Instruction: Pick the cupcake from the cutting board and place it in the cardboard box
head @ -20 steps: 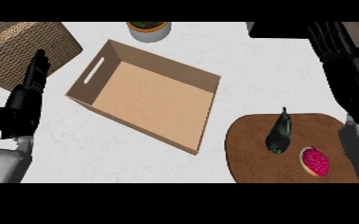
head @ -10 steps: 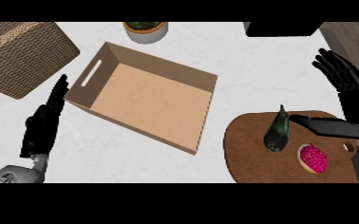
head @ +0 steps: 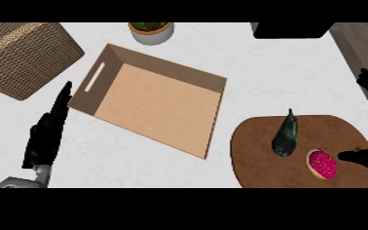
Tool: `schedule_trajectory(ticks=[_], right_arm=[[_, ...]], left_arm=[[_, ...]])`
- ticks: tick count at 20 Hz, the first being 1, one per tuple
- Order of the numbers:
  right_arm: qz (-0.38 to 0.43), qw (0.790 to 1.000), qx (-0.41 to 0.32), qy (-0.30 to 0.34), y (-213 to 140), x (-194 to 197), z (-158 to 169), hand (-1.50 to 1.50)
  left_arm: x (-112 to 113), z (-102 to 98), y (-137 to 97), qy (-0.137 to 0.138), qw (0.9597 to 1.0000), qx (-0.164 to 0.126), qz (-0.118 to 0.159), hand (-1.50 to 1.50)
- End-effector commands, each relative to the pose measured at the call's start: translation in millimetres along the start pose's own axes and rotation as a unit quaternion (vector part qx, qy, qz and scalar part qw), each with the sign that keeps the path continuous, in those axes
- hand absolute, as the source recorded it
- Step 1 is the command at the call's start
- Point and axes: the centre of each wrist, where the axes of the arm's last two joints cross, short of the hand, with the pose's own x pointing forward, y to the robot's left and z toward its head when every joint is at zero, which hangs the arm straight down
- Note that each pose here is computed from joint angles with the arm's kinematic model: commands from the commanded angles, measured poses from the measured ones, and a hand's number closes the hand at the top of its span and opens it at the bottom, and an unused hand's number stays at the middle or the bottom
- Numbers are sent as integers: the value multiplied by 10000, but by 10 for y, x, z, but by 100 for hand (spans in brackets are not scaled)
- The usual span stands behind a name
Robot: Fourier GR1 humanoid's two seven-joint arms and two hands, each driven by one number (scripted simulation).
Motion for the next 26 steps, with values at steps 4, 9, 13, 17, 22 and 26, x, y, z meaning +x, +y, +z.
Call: schedule_trajectory(ticks=[4,9,13,17,22,26], right_arm=[[1867,9614,1850,818,-421,259,13,-150],[2507,9115,2962,1364,-490,479,38,-150],[2547,8955,3322,1516,-73,500,38,-150],[2745,8896,3226,1705,195,667,45,-150],[2740,8925,3007,1946,310,548,195,-150],[2918,8809,3072,2111,266,418,212,-150]], left_arm=[[-46,16,-61,63,9999,-146,51,0],[-43,145,-9,62,10000,-44,40,0],[-82,-86,-51,190,9998,-79,49,0],[109,21,-1,132,9998,-116,6,0],[-62,181,-75,94,9998,-175,27,0],[-23,75,-73,163,9998,-124,40,0]])
